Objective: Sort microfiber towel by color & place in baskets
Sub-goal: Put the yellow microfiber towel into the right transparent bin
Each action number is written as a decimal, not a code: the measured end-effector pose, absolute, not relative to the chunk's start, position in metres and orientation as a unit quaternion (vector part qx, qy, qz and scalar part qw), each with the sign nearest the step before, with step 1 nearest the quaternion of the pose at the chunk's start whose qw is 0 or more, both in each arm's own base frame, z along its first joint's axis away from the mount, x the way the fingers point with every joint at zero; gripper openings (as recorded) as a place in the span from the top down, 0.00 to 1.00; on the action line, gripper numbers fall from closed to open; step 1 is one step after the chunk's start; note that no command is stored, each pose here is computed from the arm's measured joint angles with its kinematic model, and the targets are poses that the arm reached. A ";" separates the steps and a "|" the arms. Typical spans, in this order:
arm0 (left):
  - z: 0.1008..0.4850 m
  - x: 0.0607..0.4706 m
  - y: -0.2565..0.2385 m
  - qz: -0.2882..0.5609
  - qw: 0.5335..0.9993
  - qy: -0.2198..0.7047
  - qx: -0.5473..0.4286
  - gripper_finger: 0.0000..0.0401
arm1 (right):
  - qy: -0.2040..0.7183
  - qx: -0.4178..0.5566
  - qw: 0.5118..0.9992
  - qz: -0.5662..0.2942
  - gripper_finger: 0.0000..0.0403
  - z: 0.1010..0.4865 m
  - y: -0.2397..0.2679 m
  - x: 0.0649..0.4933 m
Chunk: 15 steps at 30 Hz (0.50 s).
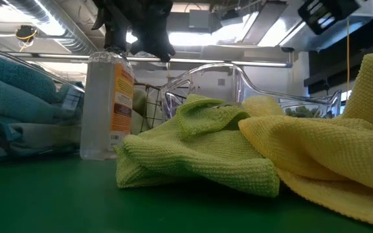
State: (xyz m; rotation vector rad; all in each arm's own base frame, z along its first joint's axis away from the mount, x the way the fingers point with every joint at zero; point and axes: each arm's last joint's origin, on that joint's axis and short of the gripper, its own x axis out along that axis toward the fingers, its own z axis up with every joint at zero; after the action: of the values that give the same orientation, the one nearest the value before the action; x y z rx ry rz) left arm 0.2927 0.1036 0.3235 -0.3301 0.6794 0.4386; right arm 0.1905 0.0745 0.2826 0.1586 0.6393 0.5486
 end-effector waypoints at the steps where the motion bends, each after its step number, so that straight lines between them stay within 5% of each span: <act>1: 0.324 0.293 0.102 0.211 0.907 0.329 -0.159 0.68 | 0.316 0.080 0.909 0.259 0.57 0.281 0.080 0.189; 15: 0.324 0.297 0.092 0.198 0.912 0.326 -0.152 0.68 | 0.394 0.033 0.884 0.251 0.57 0.233 0.163 0.194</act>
State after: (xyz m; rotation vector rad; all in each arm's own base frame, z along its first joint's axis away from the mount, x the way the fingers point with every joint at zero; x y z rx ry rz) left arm 0.2974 0.0923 0.3245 -0.3126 0.6714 0.4071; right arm 0.1942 0.1630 0.2327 0.0682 0.8199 0.5222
